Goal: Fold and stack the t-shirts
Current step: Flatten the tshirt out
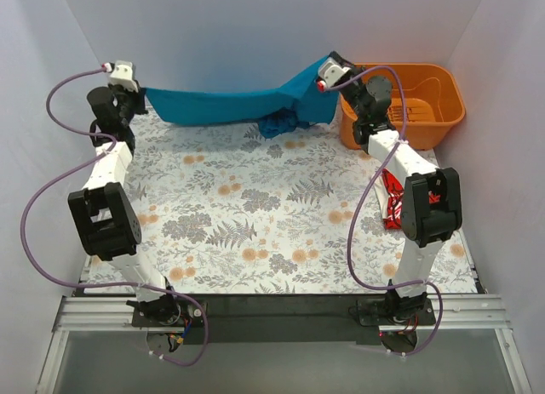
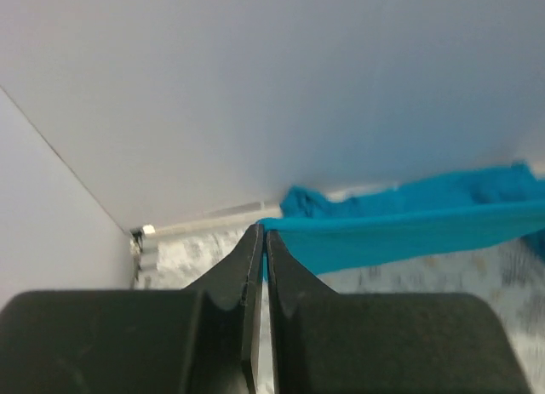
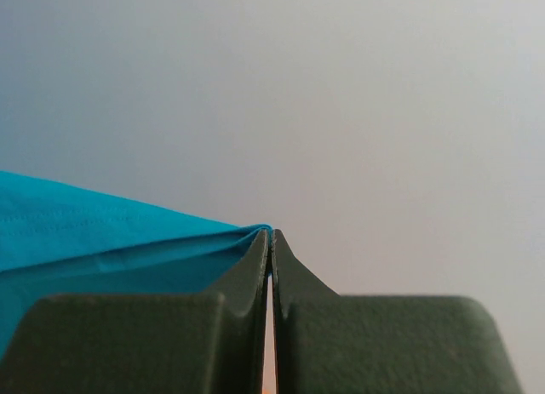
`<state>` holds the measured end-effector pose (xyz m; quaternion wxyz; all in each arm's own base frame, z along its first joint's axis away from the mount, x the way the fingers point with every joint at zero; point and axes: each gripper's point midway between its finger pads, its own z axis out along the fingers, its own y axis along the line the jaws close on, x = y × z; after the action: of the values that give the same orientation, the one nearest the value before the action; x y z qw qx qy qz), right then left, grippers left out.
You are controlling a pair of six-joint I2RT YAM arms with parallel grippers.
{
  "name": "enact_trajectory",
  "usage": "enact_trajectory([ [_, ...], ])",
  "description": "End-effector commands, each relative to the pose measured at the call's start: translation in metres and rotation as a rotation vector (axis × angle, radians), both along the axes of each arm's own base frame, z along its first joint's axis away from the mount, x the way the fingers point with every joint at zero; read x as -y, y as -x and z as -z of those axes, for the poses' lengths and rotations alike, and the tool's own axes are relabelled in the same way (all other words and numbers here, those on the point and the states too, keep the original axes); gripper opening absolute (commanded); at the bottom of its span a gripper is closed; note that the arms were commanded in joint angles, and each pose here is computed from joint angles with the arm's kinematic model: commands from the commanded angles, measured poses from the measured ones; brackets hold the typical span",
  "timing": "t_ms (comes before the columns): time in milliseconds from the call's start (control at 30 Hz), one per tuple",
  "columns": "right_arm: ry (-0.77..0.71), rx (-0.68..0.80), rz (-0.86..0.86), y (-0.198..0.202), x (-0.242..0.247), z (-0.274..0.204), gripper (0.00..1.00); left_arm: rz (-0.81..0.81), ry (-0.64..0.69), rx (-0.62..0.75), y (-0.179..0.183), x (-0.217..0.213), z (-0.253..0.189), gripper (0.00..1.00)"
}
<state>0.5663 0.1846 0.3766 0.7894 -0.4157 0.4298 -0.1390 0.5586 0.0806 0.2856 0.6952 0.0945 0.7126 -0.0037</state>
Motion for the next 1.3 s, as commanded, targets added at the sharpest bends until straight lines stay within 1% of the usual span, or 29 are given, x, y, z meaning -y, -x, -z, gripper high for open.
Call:
enact_trajectory([
  [0, -0.148, 0.188, 0.071, 0.017, 0.022, -0.102, 0.01, -0.104, 0.073, 0.305, 0.022, -0.028, -0.140, 0.00],
  [33, -0.178, 0.232, 0.072, 0.033, 0.028, -0.130, 0.01, -0.107, 0.076, 0.347, 0.029, -0.029, -0.159, 0.00],
  [100, -0.217, 0.295, 0.074, 0.054, 0.036, -0.164, 0.01, -0.133, 0.064, 0.468, 0.054, -0.032, -0.213, 0.00],
  [133, -0.242, 0.352, 0.074, 0.076, 0.043, -0.194, 0.01, -0.130, 0.068, 0.506, 0.063, -0.031, -0.229, 0.00],
  [167, -0.253, 0.382, 0.074, 0.087, 0.047, -0.208, 0.01, -0.129, 0.057, 0.563, 0.081, -0.027, -0.254, 0.00],
  [200, -0.270, 0.440, 0.073, 0.109, 0.054, -0.232, 0.01, -0.143, 0.051, 0.605, 0.093, -0.028, -0.269, 0.00],
  [233, -0.282, 0.481, 0.072, 0.123, 0.058, -0.249, 0.01, -0.143, 0.038, 0.657, 0.113, -0.022, -0.291, 0.00],
  [333, -0.317, 0.586, 0.067, 0.168, 0.071, -0.294, 0.01, -0.180, 0.013, 0.741, 0.145, -0.021, -0.318, 0.00],
  [367, -0.323, 0.608, 0.064, 0.179, 0.073, -0.303, 0.01, -0.195, -0.004, 0.782, 0.164, -0.018, -0.333, 0.00],
  [400, -0.329, 0.639, 0.057, 0.195, 0.077, -0.315, 0.01, -0.200, -0.014, 0.811, 0.175, -0.015, -0.341, 0.00],
  [467, -0.327, 0.675, 0.058, 0.211, 0.081, -0.326, 0.01, -0.233, -0.044, 0.860, 0.198, -0.014, -0.355, 0.00],
  [533, -0.307, 0.707, 0.063, 0.222, 0.082, -0.333, 0.01, -0.252, -0.058, 0.894, 0.211, -0.013, -0.366, 0.00],
  [567, -0.299, 0.712, 0.064, 0.223, 0.082, -0.333, 0.01, -0.257, -0.075, 0.896, 0.212, -0.013, -0.367, 0.00],
  [633, -0.285, 0.712, 0.060, 0.219, 0.079, -0.331, 0.01, -0.263, -0.087, 0.888, 0.210, -0.015, -0.368, 0.00],
  [667, -0.280, 0.712, 0.062, 0.217, 0.078, -0.331, 0.01, -0.268, -0.087, 0.872, 0.203, -0.018, -0.363, 0.00],
  [733, -0.268, 0.693, 0.063, 0.203, 0.075, -0.323, 0.01, -0.268, -0.101, 0.850, 0.194, -0.020, -0.360, 0.00],
  [767, -0.265, 0.686, 0.064, 0.198, 0.074, -0.320, 0.01, -0.268, -0.099, 0.829, 0.184, -0.023, -0.354, 0.00],
  [833, -0.259, 0.647, 0.050, 0.179, 0.067, -0.307, 0.01, -0.229, -0.109, 0.792, 0.172, -0.020, -0.347, 0.00],
  [967, -0.220, 0.568, 0.015, 0.141, 0.049, -0.273, 0.01, -0.103, -0.128, 0.697, 0.135, -0.007, -0.313, 0.00],
  [1000, -0.208, 0.536, 0.001, 0.125, 0.043, -0.258, 0.01, -0.076, -0.129, 0.677, 0.128, -0.005, -0.305, 0.00],
  [1033, -0.202, 0.515, -0.012, 0.116, 0.038, -0.249, 0.01, -0.068, -0.111, 0.658, 0.120, -0.006, -0.297, 0.00],
  [1067, -0.191, 0.501, -0.022, 0.108, 0.033, -0.241, 0.01, -0.063, -0.085, 0.623, 0.104, -0.009, -0.283, 0.00],
  [1100, -0.177, 0.464, -0.033, 0.089, 0.025, -0.223, 0.01, -0.045, -0.069, 0.581, 0.093, -0.009, -0.271, 0.00],
  [1133, -0.174, 0.449, -0.039, 0.079, 0.022, -0.215, 0.01, -0.045, -0.062, 0.569, 0.085, -0.012, -0.268, 0.00],
  [1167, -0.177, 0.461, -0.042, 0.075, 0.019, -0.218, 0.01, -0.039, -0.025, 0.527, 0.065, -0.016, -0.248, 0.00],
  [1200, -0.175, 0.425, -0.035, 0.052, 0.015, -0.200, 0.01, -0.021, -0.019, 0.508, 0.056, -0.015, -0.240, 0.00],
  [1233, -0.188, 0.424, -0.034, 0.044, 0.014, -0.200, 0.01, -0.020, -0.017, 0.492, 0.039, -0.020, -0.232, 0.00],
  [1267, -0.205, 0.472, -0.025, 0.046, 0.016, -0.220, 0.01, -0.019, -0.013, 0.495, 0.032, -0.020, -0.232, 0.00],
])
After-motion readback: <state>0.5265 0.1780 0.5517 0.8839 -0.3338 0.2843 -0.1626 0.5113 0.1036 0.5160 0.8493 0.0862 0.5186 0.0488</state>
